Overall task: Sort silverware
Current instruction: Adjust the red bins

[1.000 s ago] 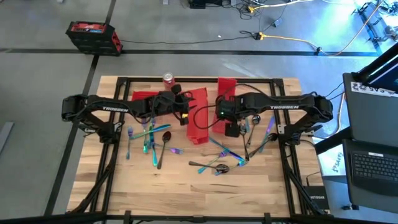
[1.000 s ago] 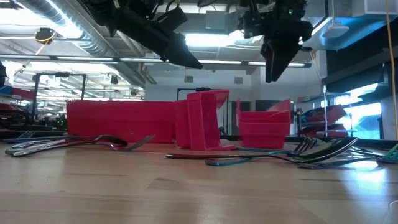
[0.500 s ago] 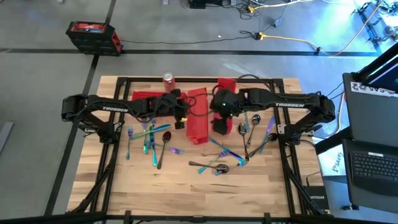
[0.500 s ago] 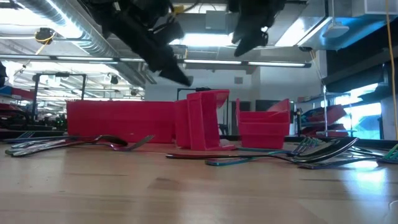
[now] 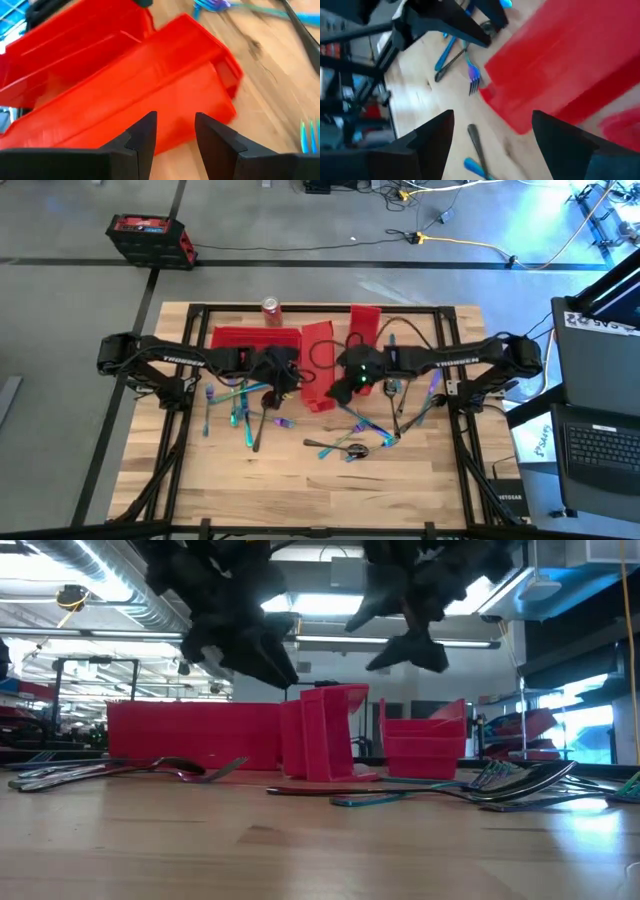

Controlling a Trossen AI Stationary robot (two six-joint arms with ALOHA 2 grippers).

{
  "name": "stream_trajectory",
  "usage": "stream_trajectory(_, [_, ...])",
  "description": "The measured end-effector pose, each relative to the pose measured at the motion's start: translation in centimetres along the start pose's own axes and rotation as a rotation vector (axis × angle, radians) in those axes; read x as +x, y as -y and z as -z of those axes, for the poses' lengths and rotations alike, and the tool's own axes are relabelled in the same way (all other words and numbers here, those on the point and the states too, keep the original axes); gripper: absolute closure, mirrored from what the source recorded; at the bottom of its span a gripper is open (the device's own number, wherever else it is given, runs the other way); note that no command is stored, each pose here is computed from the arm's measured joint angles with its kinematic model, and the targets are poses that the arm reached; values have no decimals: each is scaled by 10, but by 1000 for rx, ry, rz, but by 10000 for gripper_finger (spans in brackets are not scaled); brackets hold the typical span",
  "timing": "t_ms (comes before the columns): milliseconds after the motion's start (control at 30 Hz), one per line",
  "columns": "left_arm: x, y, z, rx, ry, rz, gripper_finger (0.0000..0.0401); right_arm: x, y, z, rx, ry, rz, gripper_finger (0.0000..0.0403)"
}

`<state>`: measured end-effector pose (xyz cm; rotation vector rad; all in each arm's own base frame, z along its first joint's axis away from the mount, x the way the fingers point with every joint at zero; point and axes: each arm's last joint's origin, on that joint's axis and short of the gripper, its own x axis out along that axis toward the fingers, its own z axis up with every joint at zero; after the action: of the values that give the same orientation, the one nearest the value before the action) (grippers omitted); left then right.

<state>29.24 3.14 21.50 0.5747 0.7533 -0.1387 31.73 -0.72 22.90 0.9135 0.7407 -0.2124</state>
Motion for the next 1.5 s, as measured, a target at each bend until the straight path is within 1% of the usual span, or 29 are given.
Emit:
stream_trajectory(67, [0, 2, 0, 42, -22, -7, 279, 4, 4, 12, 58, 16, 30, 150])
stream_trajectory(133, [0, 3, -1, 51, -41, -39, 279, 1, 4, 21, 105, 60, 47, 150])
stream_trajectory(267, [1, 4, -1, 64, -46, -35, 290, -3, -1, 32, 180, 171, 3, 150])
stream_trajectory(333, [2, 5, -1, 63, -40, -21, 299, -1, -2, 39, 212, 195, -22, 150])
stream_trajectory(400, [2, 5, -1, 54, -41, -16, 309, 3, -1, 45, 236, 206, -17, 150])
stream_trajectory(500, [3, 6, 0, 23, -47, -11, 319, 7, 8, 58, 279, 226, 38, 150])
stream_trajectory(633, [3, 6, 0, -25, -46, -13, 322, 7, 3, 62, 308, 279, 15, 150])
stream_trajectory(700, [3, 7, 0, -38, -53, -5, 323, 11, 4, 66, 346, 294, 39, 150])
stream_trajectory(767, [3, 9, 1, -38, -72, -1, 323, 16, 6, 70, 357, 303, 68, 150])
stream_trajectory(933, [3, 10, 2, -15, -86, 0, 323, 28, 9, 72, 383, 348, 80, 150])
stream_trajectory(1033, [3, 9, 2, -10, -88, -6, 323, 34, 8, 65, 406, 420, 37, 150])
stream_trajectory(1100, [3, 9, 2, -10, -92, -5, 323, 38, 8, 61, 421, 441, 2, 150])
stream_trajectory(1233, [3, 10, 3, -12, -95, -2, 323, 48, 13, 61, 466, 471, 13, 150])
stream_trajectory(1500, [3, 10, 2, -16, -84, 9, 323, 58, 19, 65, 489, 483, 42, 150])
